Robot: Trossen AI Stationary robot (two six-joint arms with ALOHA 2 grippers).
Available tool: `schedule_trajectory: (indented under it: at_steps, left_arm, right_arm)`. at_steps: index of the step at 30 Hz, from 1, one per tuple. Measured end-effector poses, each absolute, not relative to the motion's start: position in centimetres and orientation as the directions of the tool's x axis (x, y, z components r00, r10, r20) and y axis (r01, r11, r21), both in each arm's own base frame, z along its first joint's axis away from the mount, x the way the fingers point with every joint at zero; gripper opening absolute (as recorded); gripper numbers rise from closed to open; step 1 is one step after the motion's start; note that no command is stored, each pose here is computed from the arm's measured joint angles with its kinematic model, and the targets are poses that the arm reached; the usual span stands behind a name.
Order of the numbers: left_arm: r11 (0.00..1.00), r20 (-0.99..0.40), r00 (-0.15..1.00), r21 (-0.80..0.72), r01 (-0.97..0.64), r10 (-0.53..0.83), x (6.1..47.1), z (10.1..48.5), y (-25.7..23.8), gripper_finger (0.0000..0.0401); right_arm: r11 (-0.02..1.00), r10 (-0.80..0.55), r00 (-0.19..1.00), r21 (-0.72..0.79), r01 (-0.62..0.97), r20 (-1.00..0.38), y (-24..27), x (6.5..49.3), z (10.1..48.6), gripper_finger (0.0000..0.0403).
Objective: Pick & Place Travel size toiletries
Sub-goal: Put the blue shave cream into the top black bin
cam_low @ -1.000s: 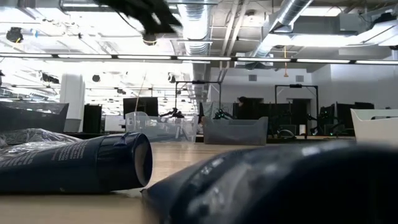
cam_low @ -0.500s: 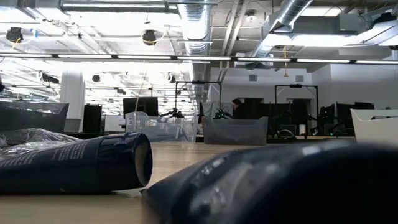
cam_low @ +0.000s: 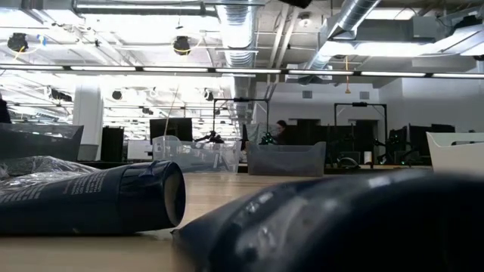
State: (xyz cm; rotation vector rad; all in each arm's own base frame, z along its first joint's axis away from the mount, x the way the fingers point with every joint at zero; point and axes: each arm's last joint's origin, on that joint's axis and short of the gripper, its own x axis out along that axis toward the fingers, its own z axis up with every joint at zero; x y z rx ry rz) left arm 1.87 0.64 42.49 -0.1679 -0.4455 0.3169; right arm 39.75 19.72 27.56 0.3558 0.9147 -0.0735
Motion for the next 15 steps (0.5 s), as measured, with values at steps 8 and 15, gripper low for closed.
schedule_trajectory:
  at_steps: [8,15]
  left_arm:
    - [0.937,0.364,0.87,-0.233,-0.26,0.332,2.0,42.2,0.7,0.0231]
    - [0.936,0.358,0.872,-0.235,-0.262,0.334,2.1,42.2,0.7,0.0231]
  right_arm:
    - [0.987,0.132,0.641,0.162,-0.012,-0.756,20.2,40.7,26.6,0.012]
    - [0.991,0.134,0.617,0.114,-0.072,-0.776,21.7,42.8,22.3,0.0237]
